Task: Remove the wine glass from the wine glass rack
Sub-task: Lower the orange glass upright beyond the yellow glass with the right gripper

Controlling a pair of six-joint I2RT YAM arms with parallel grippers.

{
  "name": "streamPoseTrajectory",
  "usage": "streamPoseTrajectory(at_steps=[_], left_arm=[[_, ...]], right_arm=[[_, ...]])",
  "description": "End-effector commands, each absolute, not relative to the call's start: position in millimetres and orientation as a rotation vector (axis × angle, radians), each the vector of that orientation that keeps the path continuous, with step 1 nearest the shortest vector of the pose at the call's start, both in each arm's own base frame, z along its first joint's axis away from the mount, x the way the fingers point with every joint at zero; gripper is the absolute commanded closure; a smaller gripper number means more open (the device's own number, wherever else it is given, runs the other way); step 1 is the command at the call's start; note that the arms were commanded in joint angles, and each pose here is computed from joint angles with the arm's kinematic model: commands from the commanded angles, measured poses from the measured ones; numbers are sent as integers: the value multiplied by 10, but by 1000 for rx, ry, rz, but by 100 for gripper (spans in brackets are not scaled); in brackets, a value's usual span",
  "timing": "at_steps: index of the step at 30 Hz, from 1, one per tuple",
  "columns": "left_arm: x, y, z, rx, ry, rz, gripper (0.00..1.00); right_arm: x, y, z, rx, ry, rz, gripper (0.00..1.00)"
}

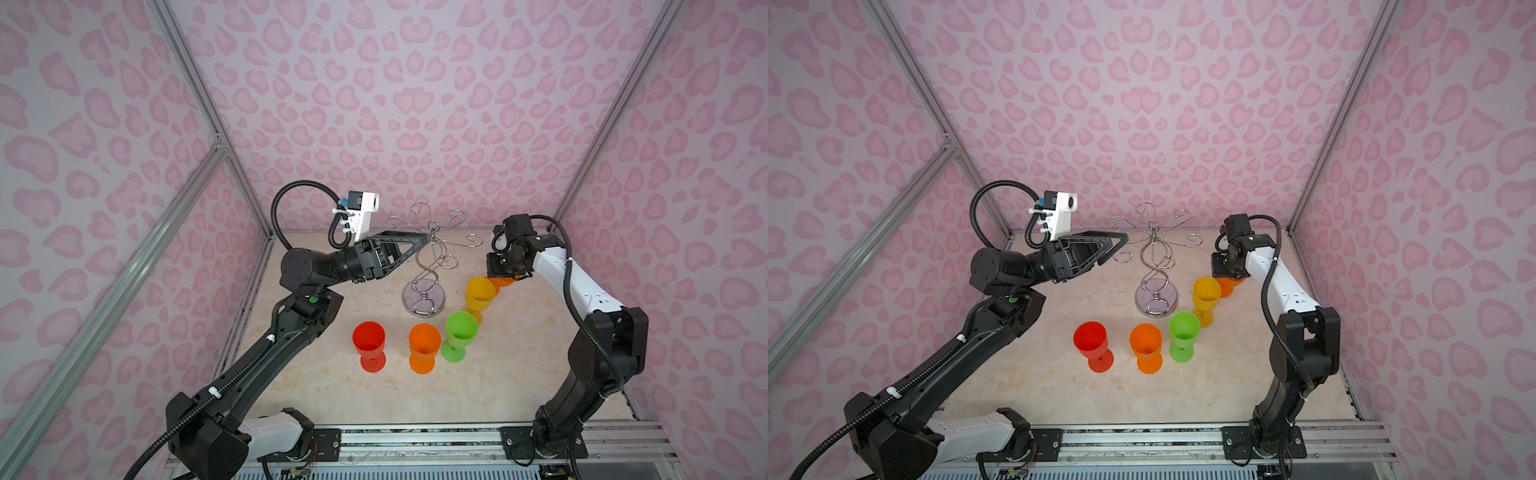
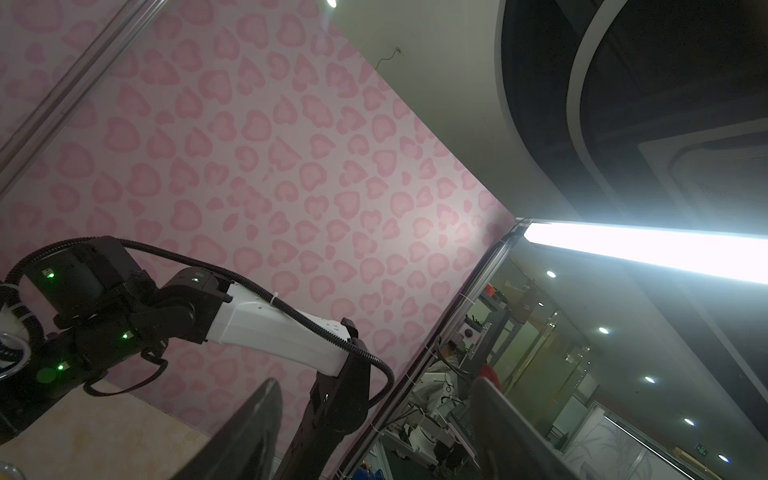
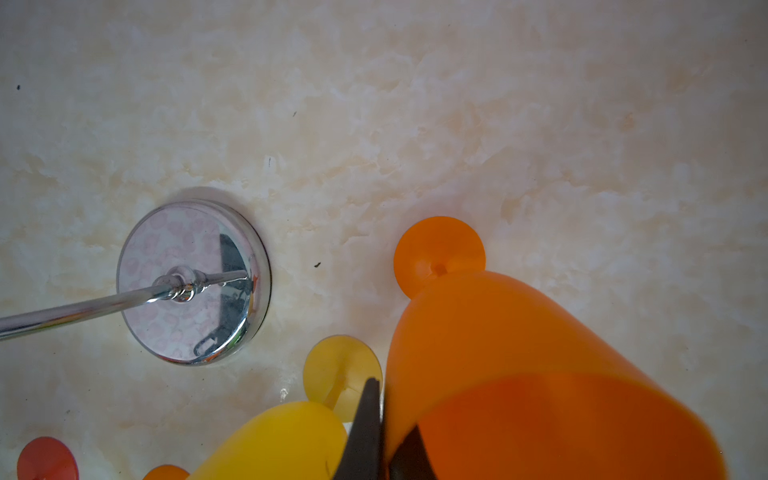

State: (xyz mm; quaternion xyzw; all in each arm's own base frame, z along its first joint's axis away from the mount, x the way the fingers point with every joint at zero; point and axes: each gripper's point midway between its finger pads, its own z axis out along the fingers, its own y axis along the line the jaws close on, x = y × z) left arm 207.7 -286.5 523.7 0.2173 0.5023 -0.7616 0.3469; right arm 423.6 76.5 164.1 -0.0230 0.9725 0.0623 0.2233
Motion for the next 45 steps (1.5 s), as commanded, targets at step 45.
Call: streamPoseTrajectory(at_steps=[45], left_arm=[[1999,-2800,4976,598,1365,-1827,26]], right_arm=[[4348,886,1973,-73,2598,225,75]])
